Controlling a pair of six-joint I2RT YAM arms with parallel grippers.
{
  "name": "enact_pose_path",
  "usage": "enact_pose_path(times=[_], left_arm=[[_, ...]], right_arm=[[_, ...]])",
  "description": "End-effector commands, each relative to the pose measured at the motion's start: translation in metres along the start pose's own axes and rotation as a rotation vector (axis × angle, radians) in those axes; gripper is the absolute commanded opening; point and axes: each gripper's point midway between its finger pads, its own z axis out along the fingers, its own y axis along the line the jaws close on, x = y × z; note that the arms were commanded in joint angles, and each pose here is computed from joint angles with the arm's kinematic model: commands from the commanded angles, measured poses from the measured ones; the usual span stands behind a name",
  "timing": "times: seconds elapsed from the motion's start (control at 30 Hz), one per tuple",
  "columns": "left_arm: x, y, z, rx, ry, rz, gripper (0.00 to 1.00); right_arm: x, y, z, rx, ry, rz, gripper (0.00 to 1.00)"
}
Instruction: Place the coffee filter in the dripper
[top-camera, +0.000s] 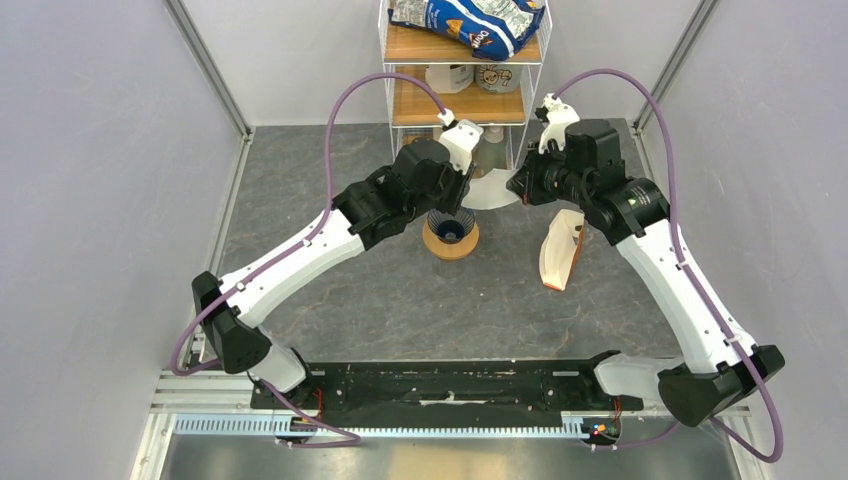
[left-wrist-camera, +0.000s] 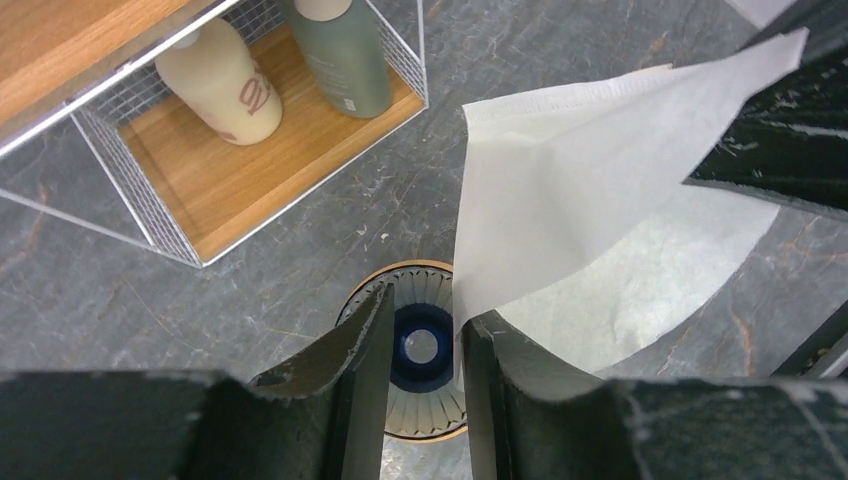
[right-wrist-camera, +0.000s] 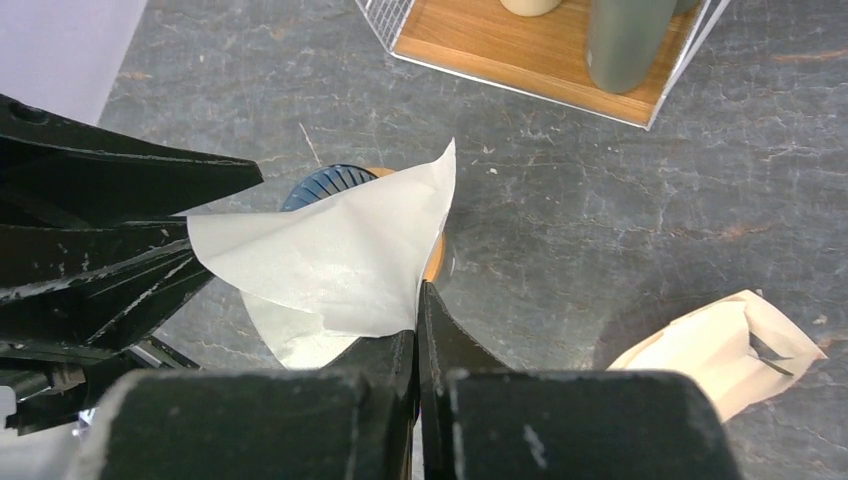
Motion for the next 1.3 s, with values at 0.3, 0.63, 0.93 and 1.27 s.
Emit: enact_pose_path(times=[0.3, 0.63, 0.93, 1.27], left_arm=[[-0.034, -0.002, 0.006, -0.015, -0.119, -0.353, 0.38], [-0.038, 0.000, 0.015, 0.028, -0.172, -0.492, 0.42], [-0.050, 0.004, 0.016, 0.066, -0.247, -0.534, 0.36], [-0.046, 0.002, 0.017, 0.080, -0.241, -0.536, 0.33]], right_arm=[[-0.022, 0.004, 0.004, -0.001, -0.113, 0.100, 0.00], [-0.024, 0.009, 0.008, -0.024, -0.123, 0.151, 0.00], [-0.024, 0.011, 0.010, -0.037, -0.118, 0.168, 0.00], [-0.023, 0.014, 0.013, -0.054, -0.107, 0.169, 0.00]])
